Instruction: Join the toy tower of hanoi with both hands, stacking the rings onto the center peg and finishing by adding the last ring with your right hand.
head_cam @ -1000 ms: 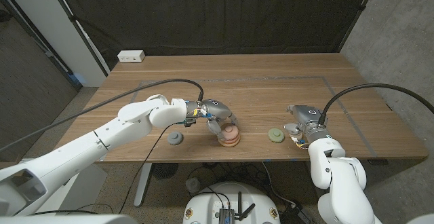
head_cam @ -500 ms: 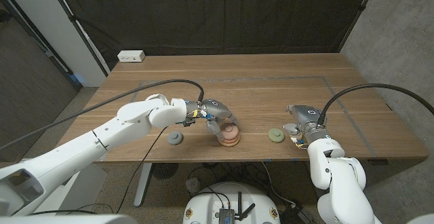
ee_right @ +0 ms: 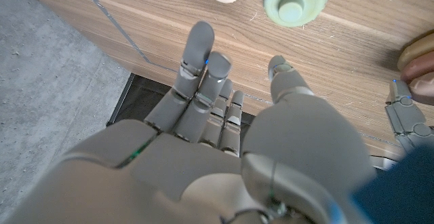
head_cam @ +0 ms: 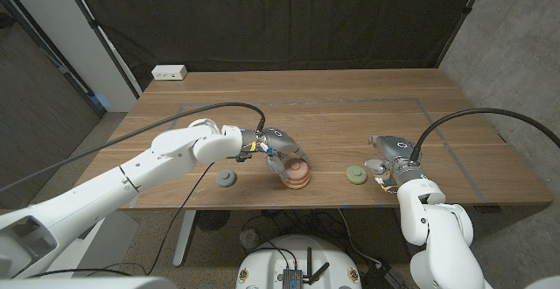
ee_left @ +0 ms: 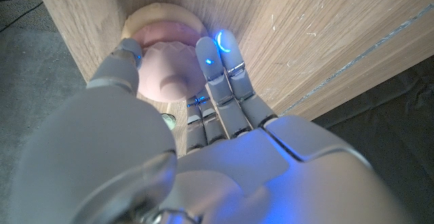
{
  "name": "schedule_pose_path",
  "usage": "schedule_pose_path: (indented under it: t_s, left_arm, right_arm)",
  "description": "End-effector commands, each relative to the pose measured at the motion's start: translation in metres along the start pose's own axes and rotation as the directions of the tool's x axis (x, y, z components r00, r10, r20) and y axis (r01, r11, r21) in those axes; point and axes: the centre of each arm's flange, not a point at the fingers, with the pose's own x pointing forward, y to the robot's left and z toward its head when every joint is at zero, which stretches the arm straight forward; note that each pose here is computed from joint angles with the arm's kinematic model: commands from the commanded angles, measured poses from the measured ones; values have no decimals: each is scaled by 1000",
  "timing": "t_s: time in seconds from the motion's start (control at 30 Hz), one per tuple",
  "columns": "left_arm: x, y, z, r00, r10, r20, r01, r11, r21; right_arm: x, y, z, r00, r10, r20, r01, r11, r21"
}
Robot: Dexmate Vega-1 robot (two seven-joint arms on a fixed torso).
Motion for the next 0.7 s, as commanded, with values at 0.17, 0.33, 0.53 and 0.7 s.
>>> schedule_pose_path:
  t_s: [0.17, 0.33, 0.53, 0.7]
  left_arm:
    - [3, 2, 1, 998, -60, -19, 61, 998, 29]
    - [2, 4, 0, 998, -51, -25, 52, 998, 26]
    - [-3, 7, -4, 998, -39, -42, 40, 999, 17]
    - [-8, 8, -9, 998, -21, -62, 21, 1000, -1]
  right_arm:
    - [2, 0, -1, 1000, 3, 1, -3, 1000, 1]
    - [2, 0, -1, 1000, 3, 1, -3, 1000, 3]
    - [4, 0, -2, 1000, 4, 4, -4, 1000, 6]
    - [6, 0, -2, 1000, 4, 5, -4, 1000, 8]
